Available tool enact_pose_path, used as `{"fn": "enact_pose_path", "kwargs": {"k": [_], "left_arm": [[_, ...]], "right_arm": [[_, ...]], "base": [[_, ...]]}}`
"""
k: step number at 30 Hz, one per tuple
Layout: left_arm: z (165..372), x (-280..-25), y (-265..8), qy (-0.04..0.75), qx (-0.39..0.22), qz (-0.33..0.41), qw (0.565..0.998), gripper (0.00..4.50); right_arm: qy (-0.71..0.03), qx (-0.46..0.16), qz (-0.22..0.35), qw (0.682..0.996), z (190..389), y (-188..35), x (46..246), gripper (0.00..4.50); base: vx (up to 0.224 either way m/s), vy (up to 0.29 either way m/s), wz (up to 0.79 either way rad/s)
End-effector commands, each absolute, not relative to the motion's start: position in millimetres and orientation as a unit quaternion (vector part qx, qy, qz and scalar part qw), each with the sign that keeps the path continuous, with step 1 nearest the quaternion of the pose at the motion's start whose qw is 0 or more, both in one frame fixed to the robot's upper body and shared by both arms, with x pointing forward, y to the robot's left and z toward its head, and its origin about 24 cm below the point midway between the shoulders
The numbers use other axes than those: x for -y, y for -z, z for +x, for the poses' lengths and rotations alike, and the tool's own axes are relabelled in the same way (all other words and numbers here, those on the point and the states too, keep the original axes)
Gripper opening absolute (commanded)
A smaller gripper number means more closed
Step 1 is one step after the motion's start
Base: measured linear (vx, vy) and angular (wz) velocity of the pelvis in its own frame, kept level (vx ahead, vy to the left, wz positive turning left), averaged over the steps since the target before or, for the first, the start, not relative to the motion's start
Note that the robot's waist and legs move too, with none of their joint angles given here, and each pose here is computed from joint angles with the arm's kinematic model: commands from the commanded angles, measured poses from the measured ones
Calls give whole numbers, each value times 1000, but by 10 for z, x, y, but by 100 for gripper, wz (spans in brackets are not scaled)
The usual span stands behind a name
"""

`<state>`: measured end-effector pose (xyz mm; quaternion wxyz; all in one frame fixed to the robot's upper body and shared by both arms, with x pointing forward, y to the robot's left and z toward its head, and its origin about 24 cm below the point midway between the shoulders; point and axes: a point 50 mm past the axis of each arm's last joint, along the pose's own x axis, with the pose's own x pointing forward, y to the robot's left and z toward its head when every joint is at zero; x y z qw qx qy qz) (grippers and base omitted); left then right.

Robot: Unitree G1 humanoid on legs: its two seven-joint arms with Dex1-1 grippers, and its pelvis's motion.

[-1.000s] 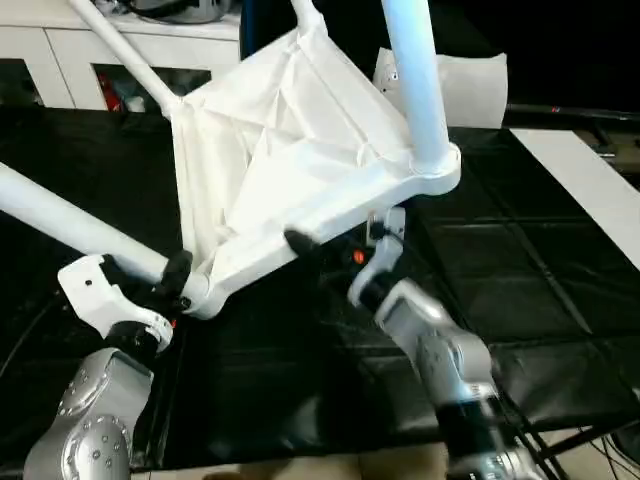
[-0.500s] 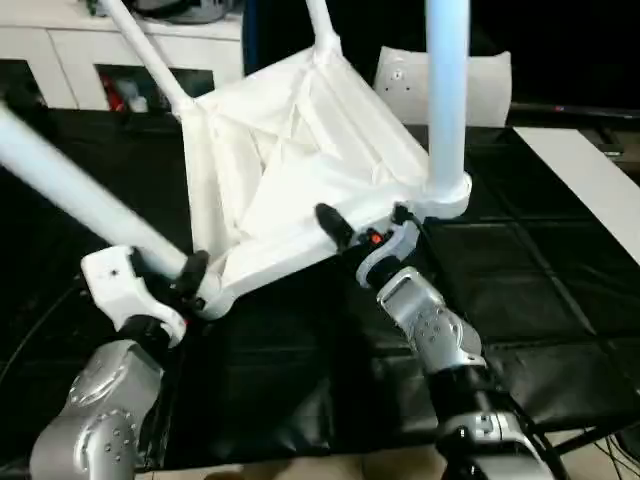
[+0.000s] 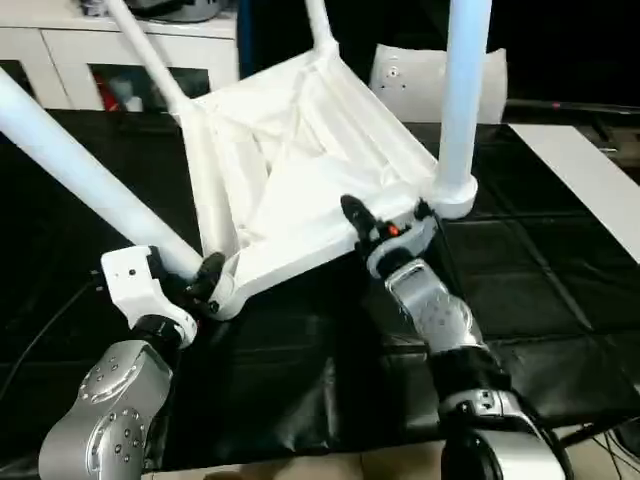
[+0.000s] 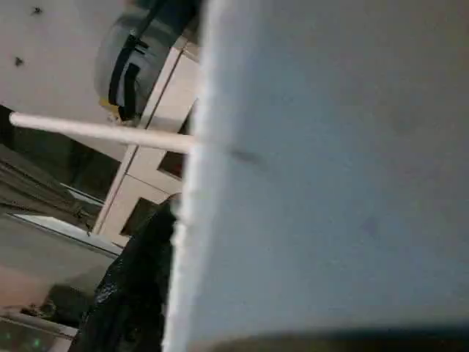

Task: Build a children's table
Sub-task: Flip table

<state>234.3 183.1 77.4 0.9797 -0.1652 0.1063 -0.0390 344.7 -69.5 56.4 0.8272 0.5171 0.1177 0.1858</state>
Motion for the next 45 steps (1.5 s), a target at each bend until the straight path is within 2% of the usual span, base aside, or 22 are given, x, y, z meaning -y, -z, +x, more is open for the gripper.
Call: {"fn": "enact_pose_path", "kwargs": {"k": [1,7,9,10,12,15,17,19,22,23,25,27,32,35,37,41,44,45], "left_arm": [[2302,-1603,-583,104,-164,-203,960,200],[2303,-1627,-600,115,-153,-188,963,200],[2302,-1639,-619,116,-146,-188,964,256],[2295,-1650,-630,117,-142,-189,965,256],[2253,-1673,-641,132,-138,-190,963,275],[2160,-1685,-632,165,-142,-180,959,276],[1997,-1758,-604,194,-150,-147,958,276],[1975,-1767,-601,197,-150,-143,958,276],[1837,-1865,-552,207,-171,-116,956,276],[1770,-1923,-521,211,-185,-86,956,276],[1741,-1980,-534,211,-185,-71,957,276],[1718,-1982,-644,242,-165,-51,955,276],[1672,-1896,-824,296,-140,-37,944,276],[1658,-1816,-1012,362,-129,-5,923,310],[1666,-1812,-1036,373,-128,1,919,320],[1676,-1855,-1141,407,-126,35,904,352],[1649,-1828,-1254,423,-121,42,897,363],[1654,-1815,-1295,426,-118,48,896,380]], "right_arm": [[-287,-96,558,773,3426,-1069,-75,218],[-291,-90,546,780,3436,-1088,-68,207],[-289,-87,545,782,3444,-1093,-55,206],[-286,-84,543,785,3454,-1100,-38,206],[-275,-73,537,794,3486,-1120,26,206],[-251,-52,517,817,3543,-1143,148,206],[-207,-24,496,843,3613,-1181,374,206],[-202,-21,493,846,3618,-1186,403,206],[-178,-2,453,873,3609,-1220,590,206],[-160,8,427,890,3587,-1225,701,206],[-152,18,406,901,3543,-1234,801,206],[-147,35,361,920,3452,-1269,910,206],[-124,44,318,939,3353,-1293,1002,205],[-110,55,259,958,3237,-1340,1072,204],[-103,56,255,960,3212,-1350,1089,204],[-56,55,189,979,3131,-1375,1207,204],[-36,45,162,985,3102,-1379,1258,204],[-29,42,150,987,3096,-1380,1281,204]], "base": [[0,0,0],[0,0,0],[0,0,0],[0,0,0],[0,0,0],[0,0,0],[0,0,0],[0,0,0],[0,0,0],[0,0,0],[0,0,0],[0,0,0],[0,0,0],[0,0,0],[0,0,0],[0,0,0],[0,0,0],[0,0,0]]}}
